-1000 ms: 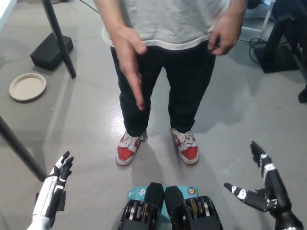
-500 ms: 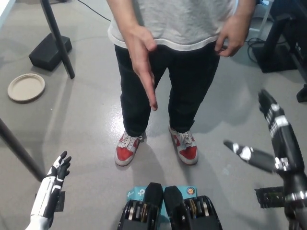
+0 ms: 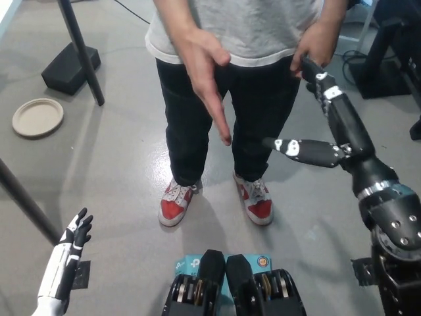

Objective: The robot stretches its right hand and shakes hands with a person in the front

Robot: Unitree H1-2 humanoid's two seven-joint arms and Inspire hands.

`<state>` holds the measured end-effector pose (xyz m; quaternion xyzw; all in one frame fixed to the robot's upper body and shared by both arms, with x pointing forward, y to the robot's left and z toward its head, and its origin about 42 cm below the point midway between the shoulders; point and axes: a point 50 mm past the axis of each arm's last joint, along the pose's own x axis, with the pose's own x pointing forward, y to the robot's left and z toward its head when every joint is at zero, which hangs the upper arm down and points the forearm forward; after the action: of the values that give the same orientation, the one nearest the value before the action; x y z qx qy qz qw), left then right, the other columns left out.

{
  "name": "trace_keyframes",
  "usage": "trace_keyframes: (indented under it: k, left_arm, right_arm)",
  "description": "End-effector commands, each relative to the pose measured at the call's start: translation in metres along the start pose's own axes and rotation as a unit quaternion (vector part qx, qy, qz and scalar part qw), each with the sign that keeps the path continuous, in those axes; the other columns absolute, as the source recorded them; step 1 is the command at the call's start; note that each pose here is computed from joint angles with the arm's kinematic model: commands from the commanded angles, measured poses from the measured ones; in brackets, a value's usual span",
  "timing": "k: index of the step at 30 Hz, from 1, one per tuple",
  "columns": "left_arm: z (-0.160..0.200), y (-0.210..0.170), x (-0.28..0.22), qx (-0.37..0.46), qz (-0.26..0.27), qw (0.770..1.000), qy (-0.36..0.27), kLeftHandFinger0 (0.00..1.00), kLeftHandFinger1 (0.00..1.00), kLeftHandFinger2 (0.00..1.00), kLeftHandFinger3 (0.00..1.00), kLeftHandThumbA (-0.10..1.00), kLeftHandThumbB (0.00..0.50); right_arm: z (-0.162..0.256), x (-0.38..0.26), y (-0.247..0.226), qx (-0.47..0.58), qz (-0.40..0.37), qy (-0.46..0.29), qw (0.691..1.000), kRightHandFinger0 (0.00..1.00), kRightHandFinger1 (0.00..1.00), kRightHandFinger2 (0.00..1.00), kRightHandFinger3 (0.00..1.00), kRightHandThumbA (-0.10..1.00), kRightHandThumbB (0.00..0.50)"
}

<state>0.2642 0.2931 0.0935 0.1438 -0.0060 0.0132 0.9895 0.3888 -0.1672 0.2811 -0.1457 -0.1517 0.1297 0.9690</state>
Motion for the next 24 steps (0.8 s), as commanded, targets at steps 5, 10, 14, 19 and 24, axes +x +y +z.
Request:
trace_keyframes:
  k: [5,10,14,19,24]
  left_arm:
    - [0.016,0.003,0.003,0.006,0.000,0.999,-0.035,1.00,1.00,1.00,1.00,1.00,0.072]
    - [0.016,0.003,0.005,0.004,-0.001,0.999,-0.036,1.00,1.00,1.00,1.00,1.00,0.054]
    - [0.019,0.004,0.008,0.016,0.001,0.999,-0.040,1.00,1.00,1.00,1.00,1.00,0.070]
    - [0.020,0.004,0.008,0.012,0.000,0.999,-0.039,1.00,1.00,1.00,1.00,1.00,0.071]
    - [0.021,0.003,0.010,0.016,0.001,0.999,-0.044,1.00,1.00,1.00,1.00,1.00,0.074]
  right_arm:
    - [0.016,0.037,0.010,-0.018,0.030,0.026,0.999,1.00,1.00,1.00,1.00,1.00,0.361]
    - [0.017,0.055,0.018,-0.022,0.038,0.040,0.998,1.00,1.00,1.00,1.00,1.00,0.402]
    - [0.016,0.076,0.027,-0.034,0.052,0.054,0.997,1.00,1.00,1.00,1.00,1.00,0.393]
    - [0.018,0.092,0.036,-0.030,0.071,0.050,0.996,1.00,1.00,1.00,1.00,1.00,0.354]
    - [0.027,0.105,0.044,-0.028,0.083,0.054,0.995,1.00,1.00,1.00,1.00,1.00,0.374]
